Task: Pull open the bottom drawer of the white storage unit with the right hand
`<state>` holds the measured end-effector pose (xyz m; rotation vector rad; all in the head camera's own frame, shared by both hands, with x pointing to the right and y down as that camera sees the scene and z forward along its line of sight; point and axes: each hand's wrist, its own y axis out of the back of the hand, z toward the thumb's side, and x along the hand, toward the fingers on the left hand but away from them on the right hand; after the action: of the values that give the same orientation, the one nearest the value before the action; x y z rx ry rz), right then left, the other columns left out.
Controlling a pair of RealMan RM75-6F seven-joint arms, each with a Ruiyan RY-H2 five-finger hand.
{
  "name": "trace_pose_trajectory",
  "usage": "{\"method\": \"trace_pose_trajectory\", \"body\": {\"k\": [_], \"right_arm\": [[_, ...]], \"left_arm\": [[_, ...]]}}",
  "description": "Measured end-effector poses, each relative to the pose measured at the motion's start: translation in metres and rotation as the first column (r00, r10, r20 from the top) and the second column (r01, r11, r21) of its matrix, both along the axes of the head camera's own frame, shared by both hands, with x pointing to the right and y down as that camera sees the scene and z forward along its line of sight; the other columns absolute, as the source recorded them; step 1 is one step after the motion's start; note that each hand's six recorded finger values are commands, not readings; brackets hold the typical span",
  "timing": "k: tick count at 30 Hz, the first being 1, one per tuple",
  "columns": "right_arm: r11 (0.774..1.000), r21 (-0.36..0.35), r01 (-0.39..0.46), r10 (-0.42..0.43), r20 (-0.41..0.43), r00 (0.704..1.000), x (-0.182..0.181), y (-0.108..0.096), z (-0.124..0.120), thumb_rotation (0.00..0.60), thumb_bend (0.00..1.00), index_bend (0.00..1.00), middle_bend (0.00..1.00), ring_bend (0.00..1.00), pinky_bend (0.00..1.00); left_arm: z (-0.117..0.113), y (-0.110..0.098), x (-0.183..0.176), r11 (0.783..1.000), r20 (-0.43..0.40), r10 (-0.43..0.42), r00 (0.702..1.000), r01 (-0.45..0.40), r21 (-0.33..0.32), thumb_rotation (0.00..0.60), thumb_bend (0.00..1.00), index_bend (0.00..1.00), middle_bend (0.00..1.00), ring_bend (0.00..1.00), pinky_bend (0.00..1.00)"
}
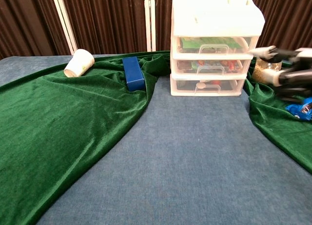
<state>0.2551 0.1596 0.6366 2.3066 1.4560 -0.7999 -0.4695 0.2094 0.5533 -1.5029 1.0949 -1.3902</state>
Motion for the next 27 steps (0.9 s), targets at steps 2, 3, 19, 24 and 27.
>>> {"method": "trace_pose_trajectory", "body": {"k": [2, 3, 19, 24, 27], "right_arm": [[0.999, -0.033, -0.016, 0.017, 0.041, 0.999, -0.011, -0.001, 0.008, 0.6, 0.53, 0.07, 0.96, 0.97, 0.91], [0.999, -0.047, -0.025, 0.028, 0.057, 0.998, -0.015, -0.001, 0.011, 0.6, 0.53, 0.07, 0.96, 0.97, 0.91], [0.969, -0.22, -0.109, 0.136, 0.112, 0.984, -0.049, -0.004, 0.075, 0.6, 0.53, 0.06, 0.95, 0.96, 0.91], [0.962, -0.247, -0.119, 0.147, 0.098, 0.984, -0.054, -0.004, 0.089, 0.6, 0.53, 0.06, 0.95, 0.96, 0.91], [0.957, -0.261, -0.126, 0.155, 0.094, 0.983, -0.056, -0.005, 0.096, 0.6, 0.53, 0.06, 0.95, 0.96, 0.91]], "left_arm": [[0.0, 0.0, -0.001, 1.0, -0.002, -0.001, 1.0, 0.001, -0.003, 0.6, 0.08, 0.0, 0.0, 0.0, 0.0], [0.001, 0.0, -0.001, 1.0, -0.002, -0.001, 1.0, 0.001, -0.004, 0.6, 0.08, 0.0, 0.0, 0.0, 0.0], [-0.001, -0.002, -0.004, 1.0, -0.022, -0.005, 1.0, 0.005, -0.01, 0.6, 0.08, 0.0, 0.0, 0.0, 0.0], [0.0, -0.002, -0.004, 1.0, -0.024, -0.007, 1.0, 0.007, -0.012, 0.6, 0.08, 0.0, 0.0, 0.0, 0.0], [0.0, -0.002, -0.004, 1.0, -0.023, -0.006, 1.0, 0.006, -0.016, 0.6, 0.08, 0.0, 0.0, 0.0, 0.0]]}}
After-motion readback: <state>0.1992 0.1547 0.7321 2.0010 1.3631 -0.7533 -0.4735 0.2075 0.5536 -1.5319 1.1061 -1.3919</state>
